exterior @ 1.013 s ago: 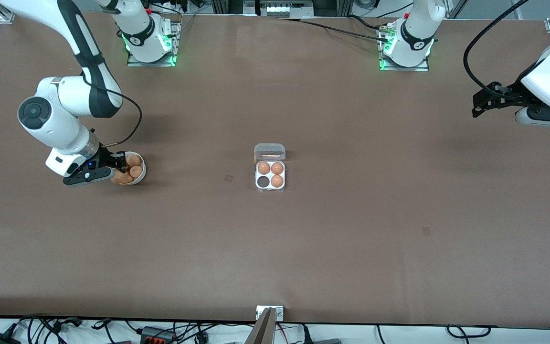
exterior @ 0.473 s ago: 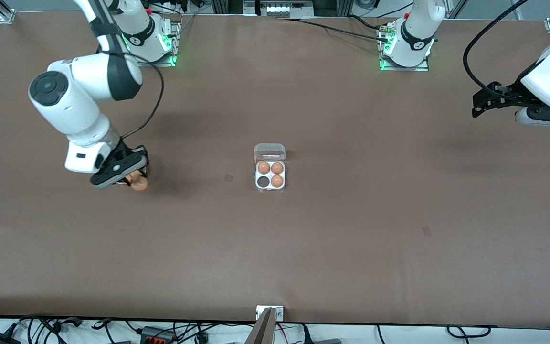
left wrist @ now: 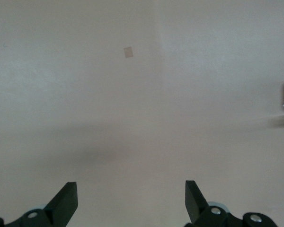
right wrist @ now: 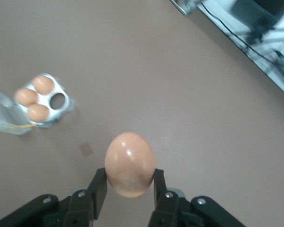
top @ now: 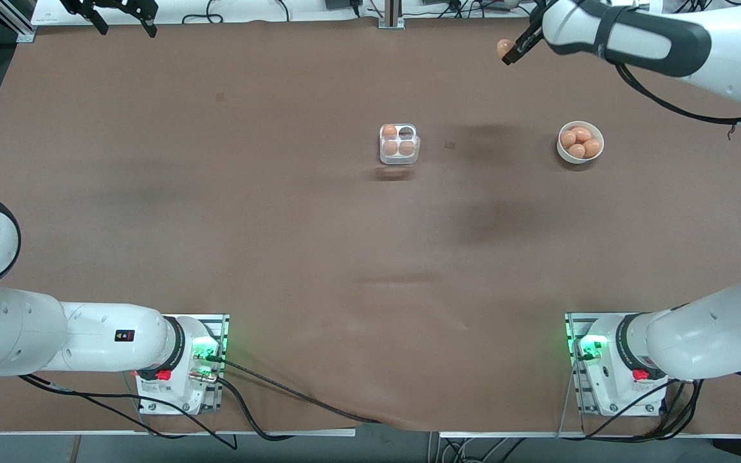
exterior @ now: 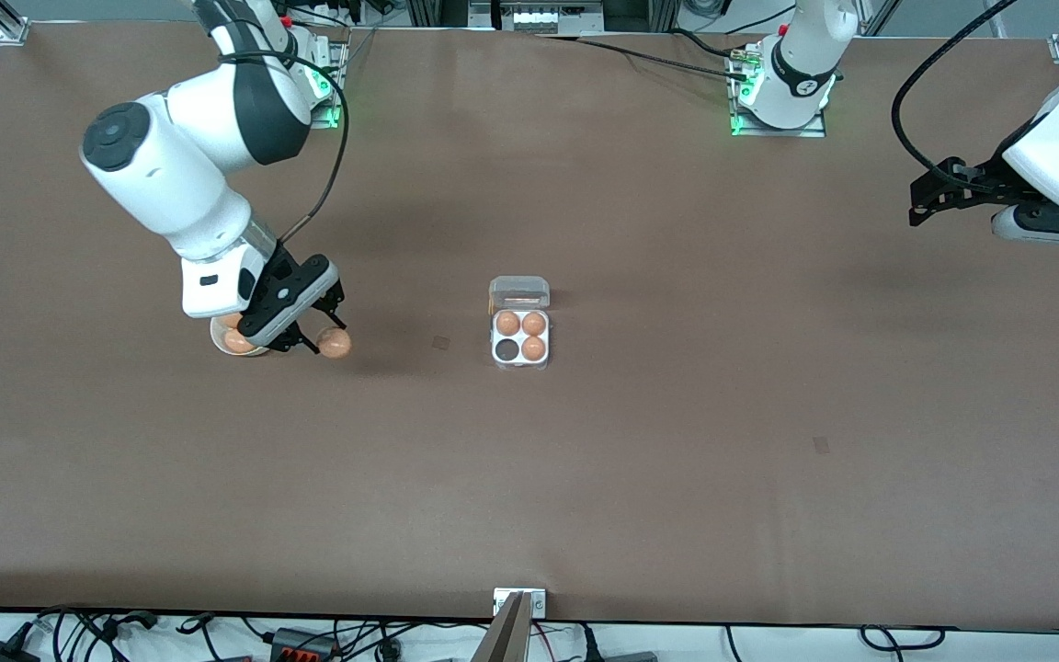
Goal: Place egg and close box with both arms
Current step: 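Lift the brown egg out of the bowl with the right gripper, then carry the egg with the right gripper to the carton's empty slot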
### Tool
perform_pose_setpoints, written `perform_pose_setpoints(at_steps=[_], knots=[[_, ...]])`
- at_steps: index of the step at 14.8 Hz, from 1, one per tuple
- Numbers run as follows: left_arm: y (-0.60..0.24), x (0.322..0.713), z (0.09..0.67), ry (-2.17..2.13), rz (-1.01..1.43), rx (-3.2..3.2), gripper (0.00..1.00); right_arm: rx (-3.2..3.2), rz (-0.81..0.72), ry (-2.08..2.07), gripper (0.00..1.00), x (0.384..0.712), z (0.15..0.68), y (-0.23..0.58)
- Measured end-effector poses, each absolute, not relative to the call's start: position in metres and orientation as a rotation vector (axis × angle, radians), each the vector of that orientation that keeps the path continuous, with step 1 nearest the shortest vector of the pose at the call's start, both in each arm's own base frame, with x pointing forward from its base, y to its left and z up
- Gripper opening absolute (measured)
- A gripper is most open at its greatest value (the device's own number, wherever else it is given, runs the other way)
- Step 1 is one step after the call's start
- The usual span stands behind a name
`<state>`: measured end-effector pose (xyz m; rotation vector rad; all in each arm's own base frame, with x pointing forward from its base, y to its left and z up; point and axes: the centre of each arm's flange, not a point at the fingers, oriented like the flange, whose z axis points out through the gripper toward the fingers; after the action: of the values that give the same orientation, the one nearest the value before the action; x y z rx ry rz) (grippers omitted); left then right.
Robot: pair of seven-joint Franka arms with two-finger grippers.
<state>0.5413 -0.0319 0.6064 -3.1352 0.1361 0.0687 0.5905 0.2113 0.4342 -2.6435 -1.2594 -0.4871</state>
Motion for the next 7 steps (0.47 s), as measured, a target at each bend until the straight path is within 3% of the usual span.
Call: perform_pose_setpoints(at_steps=[7], knots=[[-0.032,0.541,0.607,0.136,0.068,-3.135,1.0,-2.201,-0.757,-1.218,0.44,0.603,0.421,0.19]])
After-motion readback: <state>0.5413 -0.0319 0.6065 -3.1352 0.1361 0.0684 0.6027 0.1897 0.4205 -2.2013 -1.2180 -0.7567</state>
